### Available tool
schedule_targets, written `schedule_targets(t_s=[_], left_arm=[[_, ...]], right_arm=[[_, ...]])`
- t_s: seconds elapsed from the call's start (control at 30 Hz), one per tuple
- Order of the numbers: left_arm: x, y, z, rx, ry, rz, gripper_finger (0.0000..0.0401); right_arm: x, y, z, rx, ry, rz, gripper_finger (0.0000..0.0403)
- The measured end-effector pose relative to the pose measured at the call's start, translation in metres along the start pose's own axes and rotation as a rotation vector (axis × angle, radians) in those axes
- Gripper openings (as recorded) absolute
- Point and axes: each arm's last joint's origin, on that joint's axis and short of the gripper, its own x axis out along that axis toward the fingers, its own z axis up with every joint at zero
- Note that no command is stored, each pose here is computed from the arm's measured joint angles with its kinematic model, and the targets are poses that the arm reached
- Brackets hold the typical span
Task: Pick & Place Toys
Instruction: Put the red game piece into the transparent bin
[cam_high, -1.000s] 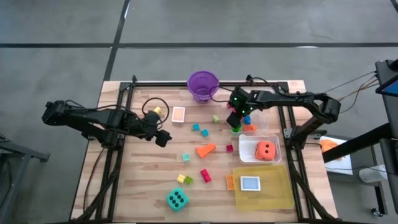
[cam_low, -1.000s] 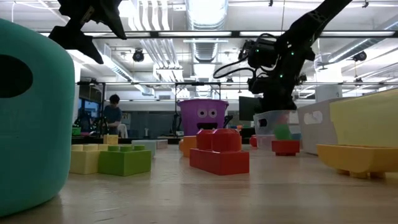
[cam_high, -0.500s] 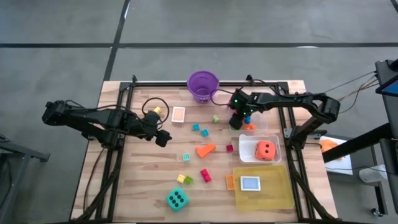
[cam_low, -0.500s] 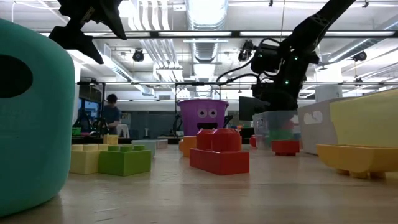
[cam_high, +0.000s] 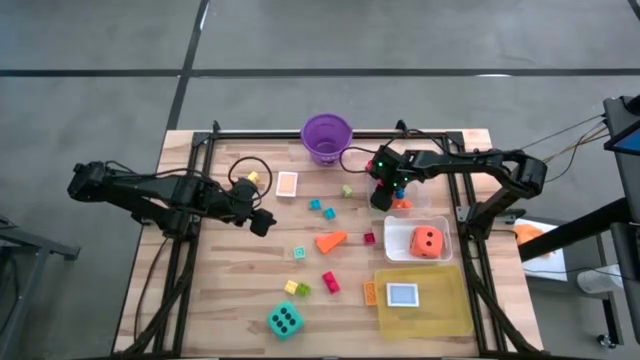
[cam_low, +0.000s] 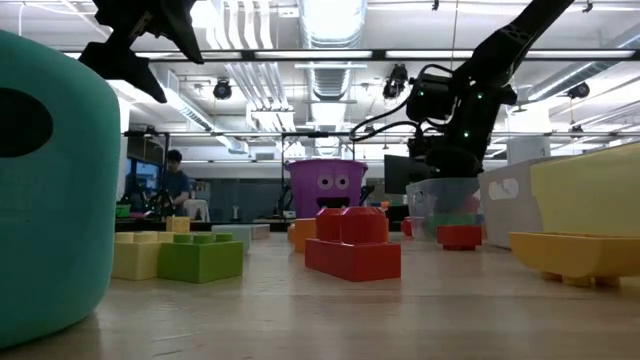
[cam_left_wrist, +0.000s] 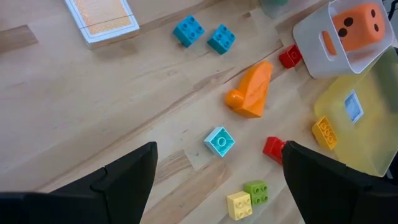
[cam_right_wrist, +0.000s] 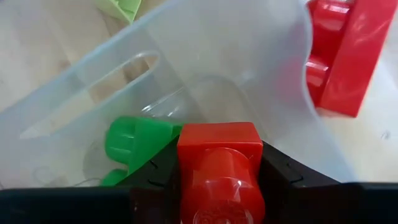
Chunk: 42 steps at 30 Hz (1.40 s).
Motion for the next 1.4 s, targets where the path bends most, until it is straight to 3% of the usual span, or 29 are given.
schedule_targets(t_s=[0.67, 1.07, 1.13, 1.3, 1.4], left_arm=[[0.0, 0.0, 0.0, -0.005, 0.0, 0.0, 0.0332], [0.0, 0.0, 0.0, -0.007, 0.0, -0.001, 0.0332], [0.0, 0.0, 0.0, -0.007, 0.0, -0.001, 0.0332], [0.0, 0.0, 0.0, -0.007, -0.001, -0.001, 0.0332], [0.0, 0.0, 0.0, -0.007, -0.001, -0.002, 0.0332]], right_arm=[[0.019, 0.0, -0.007, 0.108, 0.082, 0.018, 0.0125], [0.017, 0.0, -0.004, 0.107, 0.075, 0.015, 0.0125], [0.017, 0.0, -0.004, 0.11, 0.076, 0.015, 0.014], [0.016, 0.0, -0.003, 0.125, 0.082, 0.008, 0.0229], [0.015, 0.0, -0.001, 0.125, 0.089, -0.001, 0.0262]])
